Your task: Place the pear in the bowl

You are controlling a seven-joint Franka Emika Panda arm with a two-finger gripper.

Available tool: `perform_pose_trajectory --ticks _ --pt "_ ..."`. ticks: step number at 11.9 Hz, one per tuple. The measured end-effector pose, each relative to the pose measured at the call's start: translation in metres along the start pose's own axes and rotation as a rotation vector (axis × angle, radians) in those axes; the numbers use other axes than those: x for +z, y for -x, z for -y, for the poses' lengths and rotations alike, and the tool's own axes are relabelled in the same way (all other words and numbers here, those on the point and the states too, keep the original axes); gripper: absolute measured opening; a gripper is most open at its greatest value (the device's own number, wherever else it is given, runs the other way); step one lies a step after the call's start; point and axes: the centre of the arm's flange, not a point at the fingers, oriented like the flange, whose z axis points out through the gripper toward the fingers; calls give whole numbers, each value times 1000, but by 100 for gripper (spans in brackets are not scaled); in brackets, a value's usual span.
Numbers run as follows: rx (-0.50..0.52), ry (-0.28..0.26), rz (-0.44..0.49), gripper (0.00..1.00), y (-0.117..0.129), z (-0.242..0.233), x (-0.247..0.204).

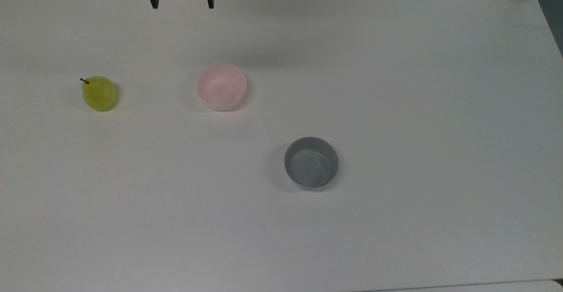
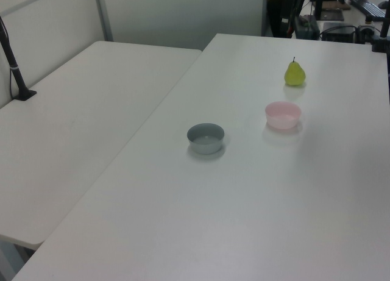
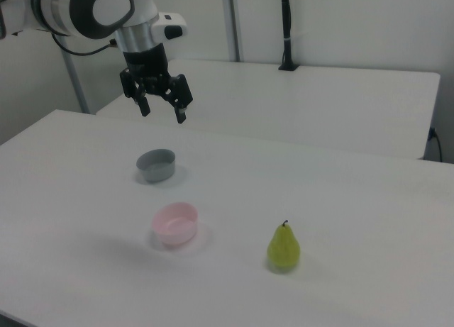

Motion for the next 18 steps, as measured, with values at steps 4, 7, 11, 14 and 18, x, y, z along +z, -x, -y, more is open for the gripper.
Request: perform_pose_trajectory --ticks 4,7,11,14,18 --pt "4 1 -2 100 1 -2 -1" --pt "-76 4 -2 100 3 -17 -2" --pt "-267 25 5 100 8 -45 -3" --pt "-368 73 45 100 16 -83 4" --pt "-316 104 79 100 33 -165 37"
